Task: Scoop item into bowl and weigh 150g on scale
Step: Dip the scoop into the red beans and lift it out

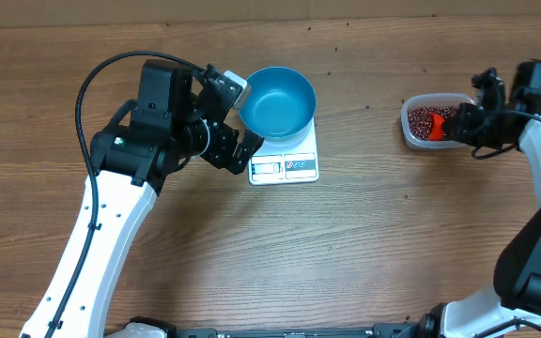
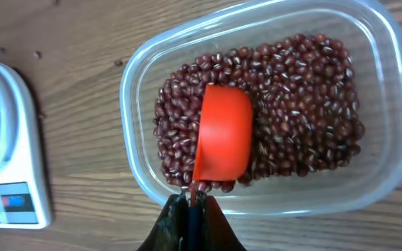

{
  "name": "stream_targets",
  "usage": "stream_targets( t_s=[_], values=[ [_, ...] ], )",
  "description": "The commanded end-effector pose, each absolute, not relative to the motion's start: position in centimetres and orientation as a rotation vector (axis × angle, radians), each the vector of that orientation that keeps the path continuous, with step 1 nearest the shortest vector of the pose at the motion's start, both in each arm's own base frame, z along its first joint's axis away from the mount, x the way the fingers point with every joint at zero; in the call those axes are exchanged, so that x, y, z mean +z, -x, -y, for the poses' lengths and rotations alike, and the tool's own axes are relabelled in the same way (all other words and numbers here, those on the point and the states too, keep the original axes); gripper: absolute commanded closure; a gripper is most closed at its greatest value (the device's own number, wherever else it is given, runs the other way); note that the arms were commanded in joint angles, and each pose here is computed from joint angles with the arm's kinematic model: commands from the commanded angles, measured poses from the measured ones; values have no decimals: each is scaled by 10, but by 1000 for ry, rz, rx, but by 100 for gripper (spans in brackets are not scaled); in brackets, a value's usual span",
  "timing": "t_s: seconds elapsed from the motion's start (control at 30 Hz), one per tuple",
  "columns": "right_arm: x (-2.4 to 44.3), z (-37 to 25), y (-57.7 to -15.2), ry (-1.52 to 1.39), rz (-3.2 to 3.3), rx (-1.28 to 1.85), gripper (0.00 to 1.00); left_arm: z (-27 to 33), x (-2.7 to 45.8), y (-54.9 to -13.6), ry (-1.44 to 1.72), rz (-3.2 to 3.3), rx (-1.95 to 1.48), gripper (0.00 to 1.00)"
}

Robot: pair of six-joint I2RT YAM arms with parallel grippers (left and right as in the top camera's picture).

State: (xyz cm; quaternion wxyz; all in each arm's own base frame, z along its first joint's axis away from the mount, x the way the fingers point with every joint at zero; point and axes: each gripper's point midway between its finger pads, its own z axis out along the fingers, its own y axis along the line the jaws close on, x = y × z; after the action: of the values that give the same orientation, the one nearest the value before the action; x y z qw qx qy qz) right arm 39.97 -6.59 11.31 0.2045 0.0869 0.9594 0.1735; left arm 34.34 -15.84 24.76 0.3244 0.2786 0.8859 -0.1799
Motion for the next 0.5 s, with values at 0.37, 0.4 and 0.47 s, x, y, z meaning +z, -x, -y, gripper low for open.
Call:
stream_targets(
  t_s=[0.37,0.4,0.47],
  values=[
    [154,109,-395,-485,-2377,910,96,157,260,-347,-707,-2298,-464,0],
    [157,112,-394,-492,-2357,932,96,157,260,-347,-707,-2298,-463,0],
    [163,116,-391,-505,-2318,974,96,157,260,-347,-707,-2298,-463,0]
  ],
)
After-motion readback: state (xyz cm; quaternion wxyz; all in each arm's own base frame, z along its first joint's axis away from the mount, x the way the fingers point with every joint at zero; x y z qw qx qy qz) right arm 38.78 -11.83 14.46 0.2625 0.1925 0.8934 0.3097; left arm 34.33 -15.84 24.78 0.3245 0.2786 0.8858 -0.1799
